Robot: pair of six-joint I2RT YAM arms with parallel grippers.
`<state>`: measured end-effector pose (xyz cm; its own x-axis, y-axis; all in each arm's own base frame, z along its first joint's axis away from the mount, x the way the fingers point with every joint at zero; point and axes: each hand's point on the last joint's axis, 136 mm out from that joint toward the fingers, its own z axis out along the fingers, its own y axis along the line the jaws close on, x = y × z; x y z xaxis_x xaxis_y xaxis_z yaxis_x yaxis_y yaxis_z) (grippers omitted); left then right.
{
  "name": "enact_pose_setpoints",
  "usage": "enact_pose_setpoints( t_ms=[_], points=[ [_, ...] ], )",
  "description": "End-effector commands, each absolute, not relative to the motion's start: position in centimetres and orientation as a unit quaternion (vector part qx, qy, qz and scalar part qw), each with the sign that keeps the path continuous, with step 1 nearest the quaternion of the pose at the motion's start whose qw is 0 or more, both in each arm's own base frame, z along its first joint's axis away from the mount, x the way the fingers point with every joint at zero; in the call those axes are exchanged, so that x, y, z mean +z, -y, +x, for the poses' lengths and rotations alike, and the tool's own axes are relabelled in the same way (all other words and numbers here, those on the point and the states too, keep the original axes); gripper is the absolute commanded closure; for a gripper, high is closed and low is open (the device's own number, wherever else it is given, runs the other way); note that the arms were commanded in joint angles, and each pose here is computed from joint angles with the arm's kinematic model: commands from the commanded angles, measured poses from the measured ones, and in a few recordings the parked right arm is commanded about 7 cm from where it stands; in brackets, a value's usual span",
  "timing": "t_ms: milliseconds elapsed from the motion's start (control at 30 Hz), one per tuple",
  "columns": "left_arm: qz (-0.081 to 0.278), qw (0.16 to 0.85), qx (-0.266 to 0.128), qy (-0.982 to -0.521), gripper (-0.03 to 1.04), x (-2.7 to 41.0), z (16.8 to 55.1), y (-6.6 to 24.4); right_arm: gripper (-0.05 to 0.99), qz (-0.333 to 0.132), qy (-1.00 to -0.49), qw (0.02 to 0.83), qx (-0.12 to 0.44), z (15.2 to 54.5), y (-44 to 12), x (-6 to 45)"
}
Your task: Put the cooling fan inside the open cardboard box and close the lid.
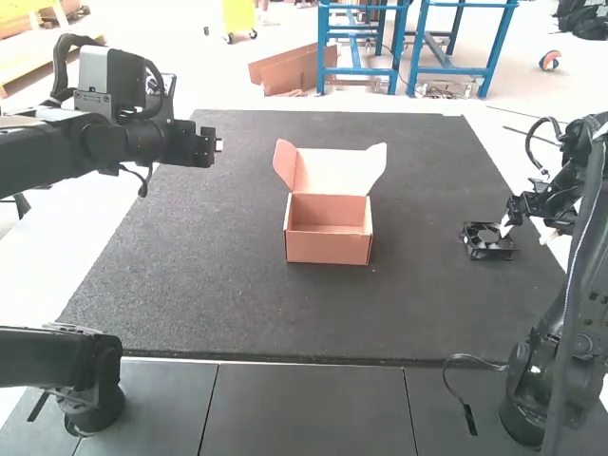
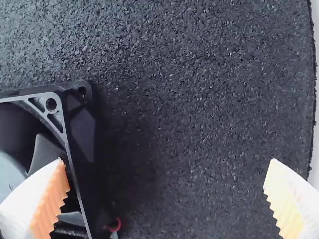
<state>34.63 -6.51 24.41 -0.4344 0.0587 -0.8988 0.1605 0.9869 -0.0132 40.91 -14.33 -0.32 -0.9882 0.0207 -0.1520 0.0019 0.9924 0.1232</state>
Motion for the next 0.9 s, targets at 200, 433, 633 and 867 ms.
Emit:
enact_pose_setpoints(
  t_ms=[200, 433, 633, 867],
  points=[
    [0.058, 0.549, -0.054, -0.832, 0.04, 26.8, 35.3, 6.4, 0.15, 0.032, -0.997, 0.049, 0.052, 40.3, 15.2, -1.7],
    [0.058, 0.548, -0.053, -0.833, 0.04, 27.1, 35.3, 6.4, 0.80, 0.047, -0.995, 0.051, 0.075, 40.3, 14.3, -1.9],
    [0.058, 0.546, -0.053, -0.834, 0.04, 27.3, 35.2, 6.4, 0.95, 0.070, -0.991, 0.060, 0.096, 40.7, 13.6, -1.4],
    [0.058, 0.545, -0.053, -0.835, 0.04, 27.2, 35.2, 6.3, 0.95, 0.103, -0.982, 0.106, 0.117, 42.0, 13.0, 2.5]
  ],
)
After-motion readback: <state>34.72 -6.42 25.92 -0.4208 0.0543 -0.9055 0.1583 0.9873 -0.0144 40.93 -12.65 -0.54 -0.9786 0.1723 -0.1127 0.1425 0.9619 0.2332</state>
